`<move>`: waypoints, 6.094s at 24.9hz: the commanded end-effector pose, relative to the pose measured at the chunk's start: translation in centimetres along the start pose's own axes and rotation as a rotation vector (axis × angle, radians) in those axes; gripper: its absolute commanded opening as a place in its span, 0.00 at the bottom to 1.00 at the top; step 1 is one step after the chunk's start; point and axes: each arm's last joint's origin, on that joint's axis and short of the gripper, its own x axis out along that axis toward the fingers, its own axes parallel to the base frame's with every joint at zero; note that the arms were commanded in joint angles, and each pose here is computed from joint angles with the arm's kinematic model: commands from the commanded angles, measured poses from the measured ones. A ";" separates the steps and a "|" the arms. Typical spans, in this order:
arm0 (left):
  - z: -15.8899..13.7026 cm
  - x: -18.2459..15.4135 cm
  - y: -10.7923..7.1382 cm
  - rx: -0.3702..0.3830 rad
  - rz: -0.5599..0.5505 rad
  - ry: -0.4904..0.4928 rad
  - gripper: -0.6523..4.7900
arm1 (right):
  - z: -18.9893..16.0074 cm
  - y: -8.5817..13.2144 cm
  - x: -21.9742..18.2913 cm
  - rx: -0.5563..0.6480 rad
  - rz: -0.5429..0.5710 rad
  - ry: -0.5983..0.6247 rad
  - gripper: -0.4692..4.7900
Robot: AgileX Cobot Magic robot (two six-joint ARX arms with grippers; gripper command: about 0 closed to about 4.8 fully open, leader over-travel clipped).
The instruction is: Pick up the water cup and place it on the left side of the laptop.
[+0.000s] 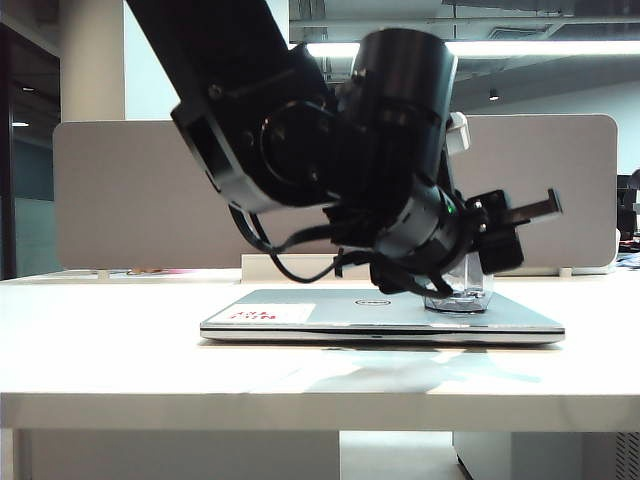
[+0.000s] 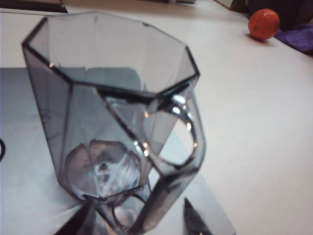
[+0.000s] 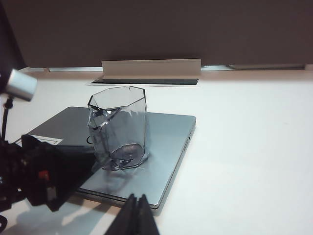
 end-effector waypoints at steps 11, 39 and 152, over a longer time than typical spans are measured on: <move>1.4 1.9 -2.6 0.043 0.078 0.007 0.51 | 0.0 0.0 0.0 -0.004 0.003 -0.007 0.09; 1.9 2.9 0.5 0.104 0.309 0.028 0.39 | 0.0 0.1 0.0 0.001 0.027 -0.002 0.09; 8.5 -6.0 29.5 0.079 0.342 0.141 0.11 | -0.7 0.0 0.0 0.021 0.019 0.068 0.09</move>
